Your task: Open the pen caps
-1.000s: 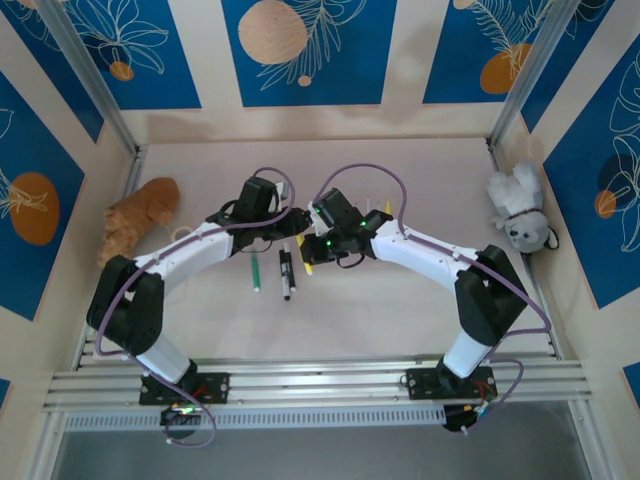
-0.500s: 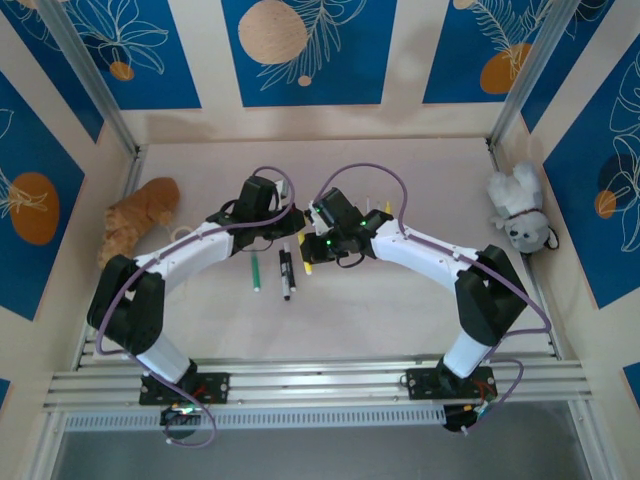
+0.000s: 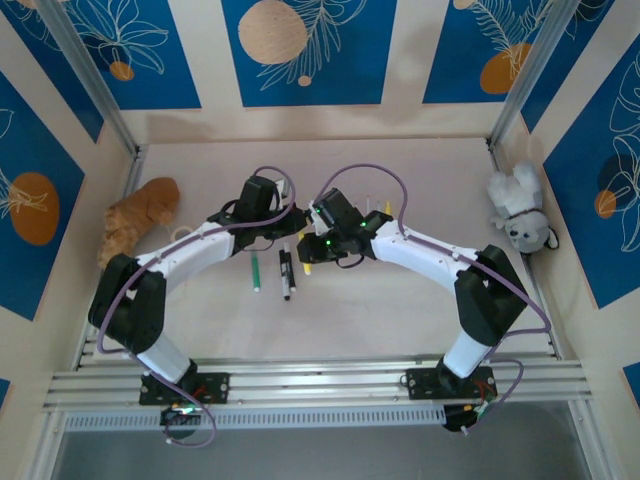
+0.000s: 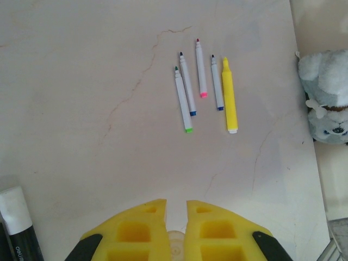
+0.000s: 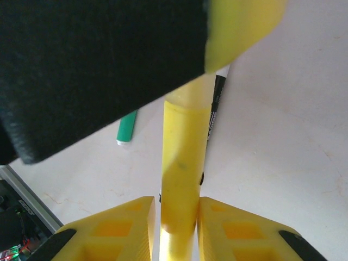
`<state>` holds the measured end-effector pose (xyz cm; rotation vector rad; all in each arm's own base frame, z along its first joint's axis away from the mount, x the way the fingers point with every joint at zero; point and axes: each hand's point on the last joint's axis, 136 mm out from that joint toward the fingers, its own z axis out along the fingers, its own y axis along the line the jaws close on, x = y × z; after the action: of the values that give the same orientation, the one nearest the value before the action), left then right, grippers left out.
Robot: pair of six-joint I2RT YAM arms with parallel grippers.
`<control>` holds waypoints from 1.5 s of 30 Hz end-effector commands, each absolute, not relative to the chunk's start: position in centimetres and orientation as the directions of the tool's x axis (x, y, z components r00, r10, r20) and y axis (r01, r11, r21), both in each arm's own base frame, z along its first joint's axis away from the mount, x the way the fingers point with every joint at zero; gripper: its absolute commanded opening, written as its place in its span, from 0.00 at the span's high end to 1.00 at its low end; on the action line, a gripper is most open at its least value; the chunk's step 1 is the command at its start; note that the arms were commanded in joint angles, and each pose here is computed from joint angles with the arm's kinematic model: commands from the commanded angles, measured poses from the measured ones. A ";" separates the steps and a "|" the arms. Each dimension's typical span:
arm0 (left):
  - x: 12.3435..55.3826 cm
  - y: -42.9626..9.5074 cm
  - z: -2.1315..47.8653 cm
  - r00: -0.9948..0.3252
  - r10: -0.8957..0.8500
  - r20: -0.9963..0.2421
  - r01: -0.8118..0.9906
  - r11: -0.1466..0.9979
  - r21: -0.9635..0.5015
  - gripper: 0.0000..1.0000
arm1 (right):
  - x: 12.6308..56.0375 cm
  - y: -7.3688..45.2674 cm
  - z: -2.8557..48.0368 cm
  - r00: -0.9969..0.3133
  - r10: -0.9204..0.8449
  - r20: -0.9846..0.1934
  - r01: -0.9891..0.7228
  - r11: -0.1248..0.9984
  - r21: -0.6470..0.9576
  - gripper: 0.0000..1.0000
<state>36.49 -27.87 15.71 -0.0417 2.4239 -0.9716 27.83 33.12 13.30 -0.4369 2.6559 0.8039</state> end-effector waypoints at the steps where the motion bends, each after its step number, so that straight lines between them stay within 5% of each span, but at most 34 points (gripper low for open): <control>1: 36.5 -29.0 17.1 -0.858 -0.219 -0.464 0.191 0.702 -0.686 1.00 | 27.6 34.1 13.3 -0.898 -0.198 -0.393 -0.392 0.765 0.511 0.71; 10: 36.4 -28.9 17.7 -0.852 -0.221 -0.474 0.199 0.701 -0.684 1.00 | 28.1 33.8 11.7 -0.908 -0.205 -0.365 -0.372 0.795 0.479 0.73; 15: 36.4 -28.6 17.5 -0.851 -0.216 -0.478 0.196 0.714 -0.672 1.00 | 27.7 33.7 11.7 -0.907 -0.207 -0.367 -0.375 0.791 0.483 1.00; 34: 40.7 -23.2 18.4 -0.772 -0.329 -0.544 0.095 0.787 -0.610 1.00 | 16.8 30.0 8.9 -0.934 -0.257 -0.249 -0.352 0.782 0.515 1.00; 45: 39.7 -22.8 17.2 -0.795 -0.289 -0.534 0.097 0.808 -0.581 1.00 | 22.5 25.0 8.1 -0.949 -0.180 -0.260 -0.262 0.906 0.331 1.00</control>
<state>40.08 -23.04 16.84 -0.1677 2.3629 -0.8221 21.00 25.93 8.63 -0.3220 2.8142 0.6775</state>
